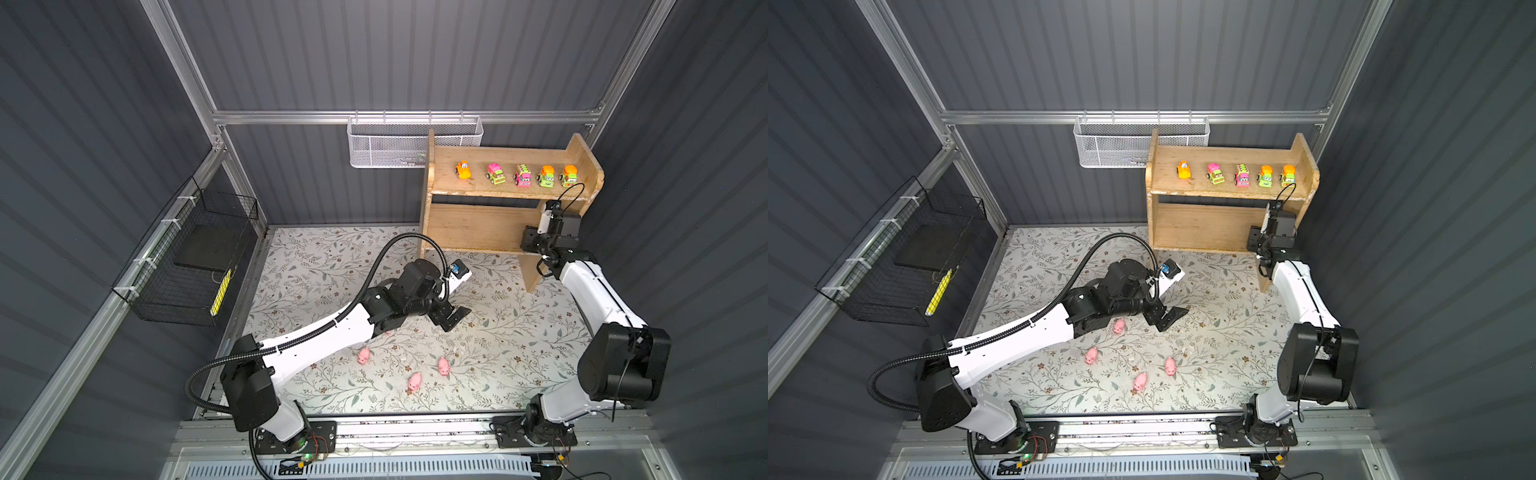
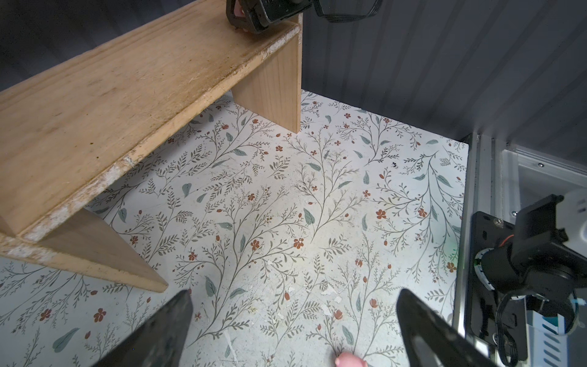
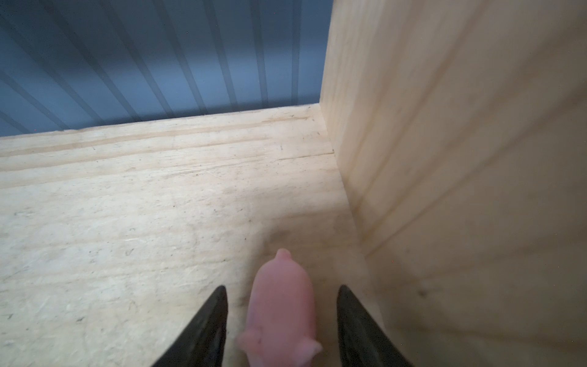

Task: Place and organize the plastic toys onto the shelf
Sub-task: 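Lower the pink pig onto the lower shelf and open the right gripper, then withdraw the right gripper toward the pigs on the mat while the left gripper draws back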

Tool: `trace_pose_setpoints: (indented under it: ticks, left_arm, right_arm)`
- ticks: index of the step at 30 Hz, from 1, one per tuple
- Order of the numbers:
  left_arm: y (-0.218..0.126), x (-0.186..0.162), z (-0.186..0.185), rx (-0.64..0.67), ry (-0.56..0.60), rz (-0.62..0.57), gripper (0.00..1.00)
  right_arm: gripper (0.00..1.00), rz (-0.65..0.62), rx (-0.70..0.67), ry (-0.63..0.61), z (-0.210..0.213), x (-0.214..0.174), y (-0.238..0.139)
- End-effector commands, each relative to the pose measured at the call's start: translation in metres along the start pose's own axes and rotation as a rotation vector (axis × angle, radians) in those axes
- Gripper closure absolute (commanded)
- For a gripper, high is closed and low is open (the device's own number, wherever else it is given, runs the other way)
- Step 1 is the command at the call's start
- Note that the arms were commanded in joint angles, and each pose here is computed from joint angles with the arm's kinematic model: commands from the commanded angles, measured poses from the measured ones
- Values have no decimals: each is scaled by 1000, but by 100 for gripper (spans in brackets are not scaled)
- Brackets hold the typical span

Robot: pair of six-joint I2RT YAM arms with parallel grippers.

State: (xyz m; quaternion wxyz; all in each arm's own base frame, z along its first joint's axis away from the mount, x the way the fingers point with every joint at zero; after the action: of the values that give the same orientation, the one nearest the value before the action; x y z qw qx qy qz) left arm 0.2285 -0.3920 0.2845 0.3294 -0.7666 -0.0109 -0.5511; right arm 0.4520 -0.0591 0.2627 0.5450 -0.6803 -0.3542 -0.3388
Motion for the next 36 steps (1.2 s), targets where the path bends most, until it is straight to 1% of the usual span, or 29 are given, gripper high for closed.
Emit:
trace_pose_setpoints:
  ticks: [1, 12, 21, 28, 36]
  left_arm:
    - [-15, 10, -1, -9, -6, -29, 0]
    - [-23, 9, -4, -22, -18, -41, 0]
    - [-32, 7, -4, -23, -29, -49, 0]
    - [-42, 2, -4, -19, -61, -56, 0]
    - [-65, -10, 0, 1, -125, -72, 0]
  right_arm:
    - [43, -22, -18, 25, -6, 7, -11]
    - [43, 1, -35, 47, -8, -1, -21]
    - [41, -16, -9, 76, -4, -3, -43]
    - [38, -38, 14, 103, 3, -6, -72]
    - [37, -44, 62, 92, 25, -14, -113]
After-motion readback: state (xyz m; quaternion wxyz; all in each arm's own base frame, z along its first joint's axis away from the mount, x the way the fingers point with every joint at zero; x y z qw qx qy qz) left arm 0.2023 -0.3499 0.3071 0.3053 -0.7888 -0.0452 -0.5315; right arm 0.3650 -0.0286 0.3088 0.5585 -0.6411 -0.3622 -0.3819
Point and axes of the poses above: each gripper's point midway between its finger pads, its own y axis out along the fingers, its own z axis along the line the jaws close on, x = y × z, the point moved 3 cm from there along -y, back along the fingers, and after that the axes turned 13 degrees about -y, right-handed, at the moved point
